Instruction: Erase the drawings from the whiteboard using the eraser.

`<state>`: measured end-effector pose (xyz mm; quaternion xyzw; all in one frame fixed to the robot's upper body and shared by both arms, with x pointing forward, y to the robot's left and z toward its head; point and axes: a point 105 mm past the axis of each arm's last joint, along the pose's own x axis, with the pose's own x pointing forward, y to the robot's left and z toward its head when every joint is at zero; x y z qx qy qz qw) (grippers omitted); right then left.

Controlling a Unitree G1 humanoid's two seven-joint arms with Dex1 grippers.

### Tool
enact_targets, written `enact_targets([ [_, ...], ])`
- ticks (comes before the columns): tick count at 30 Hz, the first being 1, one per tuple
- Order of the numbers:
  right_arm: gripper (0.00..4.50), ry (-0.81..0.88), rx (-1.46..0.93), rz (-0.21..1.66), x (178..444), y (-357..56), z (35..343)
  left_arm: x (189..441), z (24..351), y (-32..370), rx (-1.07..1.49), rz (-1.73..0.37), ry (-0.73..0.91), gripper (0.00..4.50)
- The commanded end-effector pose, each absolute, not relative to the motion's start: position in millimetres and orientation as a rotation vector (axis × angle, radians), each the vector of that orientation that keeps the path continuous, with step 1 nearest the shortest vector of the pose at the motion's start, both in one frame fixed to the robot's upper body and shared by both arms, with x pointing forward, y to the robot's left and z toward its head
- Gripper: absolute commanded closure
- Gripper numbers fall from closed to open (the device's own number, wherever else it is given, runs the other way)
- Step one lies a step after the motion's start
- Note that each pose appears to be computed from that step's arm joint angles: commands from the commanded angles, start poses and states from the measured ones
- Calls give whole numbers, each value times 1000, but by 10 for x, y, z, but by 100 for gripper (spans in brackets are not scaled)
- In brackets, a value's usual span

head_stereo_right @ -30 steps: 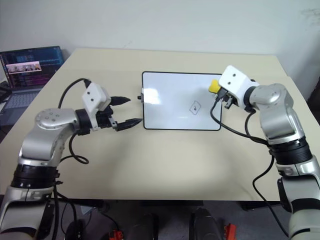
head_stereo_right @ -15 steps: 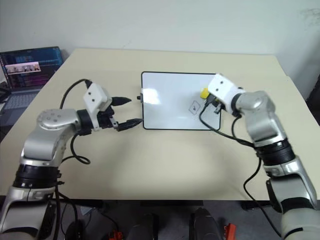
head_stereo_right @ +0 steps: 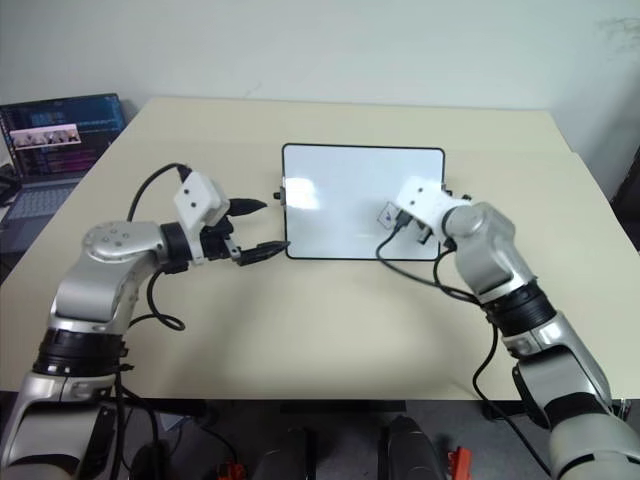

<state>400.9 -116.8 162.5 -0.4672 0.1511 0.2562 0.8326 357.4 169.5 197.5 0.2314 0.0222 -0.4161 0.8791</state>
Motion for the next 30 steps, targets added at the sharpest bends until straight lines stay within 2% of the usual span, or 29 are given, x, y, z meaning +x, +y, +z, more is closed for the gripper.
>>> enact_targets([
  [1,338,332,-1008,627,3883,-1009,1531,3552,2107,1685,505,-866,-5,0],
  [5,338,329,-1007,641,3870,-958,1540,3554,2106,1682,503,-866,-6,0],
  [9,338,291,-994,542,4026,-1063,1737,3562,2106,1676,504,-866,-8,0],
  [13,338,237,-948,312,4297,-1310,2067,3565,2107,1668,503,-867,-10,0],
  [17,338,231,-939,249,4370,-1387,2144,3566,2110,1667,504,-866,-11,0],
  [21,338,244,-951,309,4323,-1289,2054,3561,2113,1675,505,-864,-11,0],
  [26,338,332,-1027,575,4036,-1053,1683,3564,2117,1677,505,-861,-13,0],
  [30,338,382,-1081,700,3856,-1026,1510,3569,2119,1674,505,-861,-14,0],
])
